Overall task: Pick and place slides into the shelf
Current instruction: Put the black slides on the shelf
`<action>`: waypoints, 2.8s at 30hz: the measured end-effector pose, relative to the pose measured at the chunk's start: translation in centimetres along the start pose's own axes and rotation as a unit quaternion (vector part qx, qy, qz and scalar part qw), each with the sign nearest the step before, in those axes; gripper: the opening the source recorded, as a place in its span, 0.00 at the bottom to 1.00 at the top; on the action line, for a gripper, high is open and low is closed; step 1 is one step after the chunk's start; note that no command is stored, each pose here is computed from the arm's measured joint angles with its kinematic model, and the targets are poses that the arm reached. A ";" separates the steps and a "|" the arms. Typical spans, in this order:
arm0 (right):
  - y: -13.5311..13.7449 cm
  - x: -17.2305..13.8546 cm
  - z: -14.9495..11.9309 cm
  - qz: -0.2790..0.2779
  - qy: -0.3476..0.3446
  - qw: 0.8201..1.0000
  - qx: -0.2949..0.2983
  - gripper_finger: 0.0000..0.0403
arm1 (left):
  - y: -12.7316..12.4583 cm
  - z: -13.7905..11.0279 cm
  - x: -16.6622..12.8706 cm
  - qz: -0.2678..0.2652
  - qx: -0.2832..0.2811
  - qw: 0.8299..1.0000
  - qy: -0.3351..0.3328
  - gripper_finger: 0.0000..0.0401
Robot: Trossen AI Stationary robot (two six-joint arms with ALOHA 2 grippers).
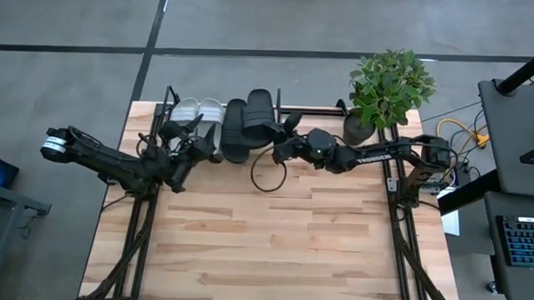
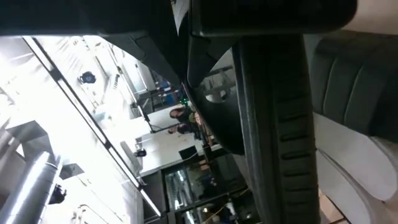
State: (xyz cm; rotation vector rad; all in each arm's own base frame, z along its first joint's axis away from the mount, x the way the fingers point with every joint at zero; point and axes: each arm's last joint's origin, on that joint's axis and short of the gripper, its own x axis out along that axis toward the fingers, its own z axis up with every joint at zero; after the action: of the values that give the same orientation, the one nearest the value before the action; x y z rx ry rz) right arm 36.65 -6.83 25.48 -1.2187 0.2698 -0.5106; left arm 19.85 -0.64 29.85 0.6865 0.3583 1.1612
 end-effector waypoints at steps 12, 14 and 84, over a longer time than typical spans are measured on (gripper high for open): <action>2.8 0.4 -0.4 0.017 -0.005 0.999 0.043 0.03 | -0.2 -0.1 0.0 0.005 0.001 1.000 0.012 0.51; 3.7 0.6 -0.5 0.014 0.001 0.999 0.038 0.03 | -0.2 -0.1 0.0 0.008 0.001 1.000 0.019 0.51; 6.9 0.3 -2.6 0.057 0.130 0.986 0.091 0.27 | -1.0 -1.5 -0.2 0.009 0.016 0.999 0.031 0.51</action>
State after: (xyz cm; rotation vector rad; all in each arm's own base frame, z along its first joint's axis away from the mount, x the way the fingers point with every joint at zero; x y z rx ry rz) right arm 37.26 -7.37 18.16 -0.9528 0.5024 -0.5816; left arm 19.64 -0.58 28.03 0.6845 0.4237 1.1983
